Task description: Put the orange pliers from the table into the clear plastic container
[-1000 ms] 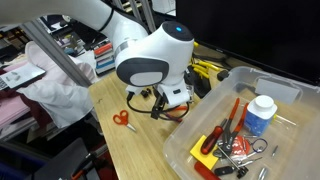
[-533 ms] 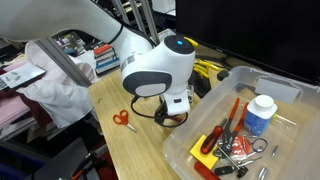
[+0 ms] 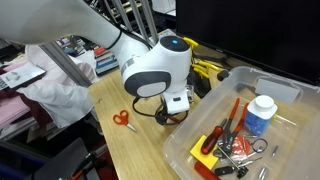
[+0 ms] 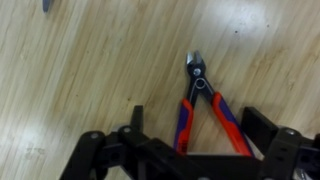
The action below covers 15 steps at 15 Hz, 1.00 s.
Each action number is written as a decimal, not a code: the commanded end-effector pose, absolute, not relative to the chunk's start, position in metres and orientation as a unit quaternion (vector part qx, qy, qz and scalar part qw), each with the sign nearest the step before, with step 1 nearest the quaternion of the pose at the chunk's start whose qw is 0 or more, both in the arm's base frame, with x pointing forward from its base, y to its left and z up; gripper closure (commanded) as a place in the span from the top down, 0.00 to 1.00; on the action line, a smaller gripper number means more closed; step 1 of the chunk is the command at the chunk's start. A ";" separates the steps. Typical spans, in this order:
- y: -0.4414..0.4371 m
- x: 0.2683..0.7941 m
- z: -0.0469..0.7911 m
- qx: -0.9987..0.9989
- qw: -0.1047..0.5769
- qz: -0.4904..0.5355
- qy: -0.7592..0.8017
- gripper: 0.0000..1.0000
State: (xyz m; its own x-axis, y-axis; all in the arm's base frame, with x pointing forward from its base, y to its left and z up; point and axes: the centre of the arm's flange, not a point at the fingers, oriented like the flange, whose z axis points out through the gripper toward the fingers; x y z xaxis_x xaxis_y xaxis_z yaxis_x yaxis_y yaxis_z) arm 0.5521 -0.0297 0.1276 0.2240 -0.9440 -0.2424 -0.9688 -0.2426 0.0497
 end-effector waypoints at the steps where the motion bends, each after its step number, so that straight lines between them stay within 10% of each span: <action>1: -0.035 0.557 0.119 -0.780 0.036 0.085 0.619 0.70; 8: -0.039 0.562 0.125 -0.775 0.053 0.065 0.626 0.20; 15: -0.046 0.556 0.138 -0.769 0.098 0.074 0.628 0.18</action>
State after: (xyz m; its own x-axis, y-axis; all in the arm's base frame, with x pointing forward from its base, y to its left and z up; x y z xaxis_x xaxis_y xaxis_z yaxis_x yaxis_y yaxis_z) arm 0.5628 -0.0364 0.1384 0.1948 -0.9528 -0.2327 -0.9803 -0.1967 -0.0155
